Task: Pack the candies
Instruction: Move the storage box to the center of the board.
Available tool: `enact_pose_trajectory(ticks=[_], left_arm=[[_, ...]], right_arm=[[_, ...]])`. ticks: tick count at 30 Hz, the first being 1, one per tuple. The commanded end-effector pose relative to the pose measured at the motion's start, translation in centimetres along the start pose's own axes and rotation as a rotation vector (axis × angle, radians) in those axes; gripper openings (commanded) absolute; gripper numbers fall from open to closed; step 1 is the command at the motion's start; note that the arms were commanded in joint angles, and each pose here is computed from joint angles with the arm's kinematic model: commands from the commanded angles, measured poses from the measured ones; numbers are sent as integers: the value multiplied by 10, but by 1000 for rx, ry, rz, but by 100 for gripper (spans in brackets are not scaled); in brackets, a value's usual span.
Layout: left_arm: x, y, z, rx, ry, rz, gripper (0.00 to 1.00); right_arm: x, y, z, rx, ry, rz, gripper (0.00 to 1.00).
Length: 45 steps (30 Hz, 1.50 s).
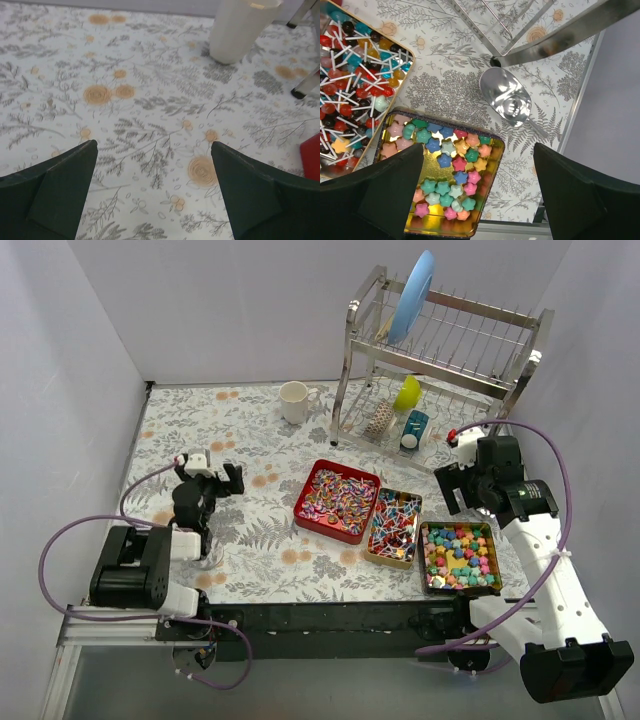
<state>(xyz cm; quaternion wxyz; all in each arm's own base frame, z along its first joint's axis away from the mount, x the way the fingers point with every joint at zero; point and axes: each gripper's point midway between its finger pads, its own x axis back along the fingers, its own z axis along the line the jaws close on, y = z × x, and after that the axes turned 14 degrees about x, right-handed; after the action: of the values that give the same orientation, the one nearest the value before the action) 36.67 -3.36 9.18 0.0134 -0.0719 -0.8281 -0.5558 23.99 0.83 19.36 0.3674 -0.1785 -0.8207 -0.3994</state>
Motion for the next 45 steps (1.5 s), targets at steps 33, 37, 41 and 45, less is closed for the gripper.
enact_pose_trajectory(ticks=[33, 37, 41, 45], left_arm=[[96, -80, -365, -150, -785, 1069, 0], [90, -101, -379, -129, -730, 1062, 0], [88, -113, -393, -120, -683, 1043, 0], [94, -123, -412, -113, -703, 1059, 0]], right_arm=[[18, 54, -32, -344, -44, -193, 91], [19, 42, -27, -375, -32, -179, 90], [18, 34, -20, -399, -15, -179, 90], [16, 29, -17, -415, -2, -192, 89]])
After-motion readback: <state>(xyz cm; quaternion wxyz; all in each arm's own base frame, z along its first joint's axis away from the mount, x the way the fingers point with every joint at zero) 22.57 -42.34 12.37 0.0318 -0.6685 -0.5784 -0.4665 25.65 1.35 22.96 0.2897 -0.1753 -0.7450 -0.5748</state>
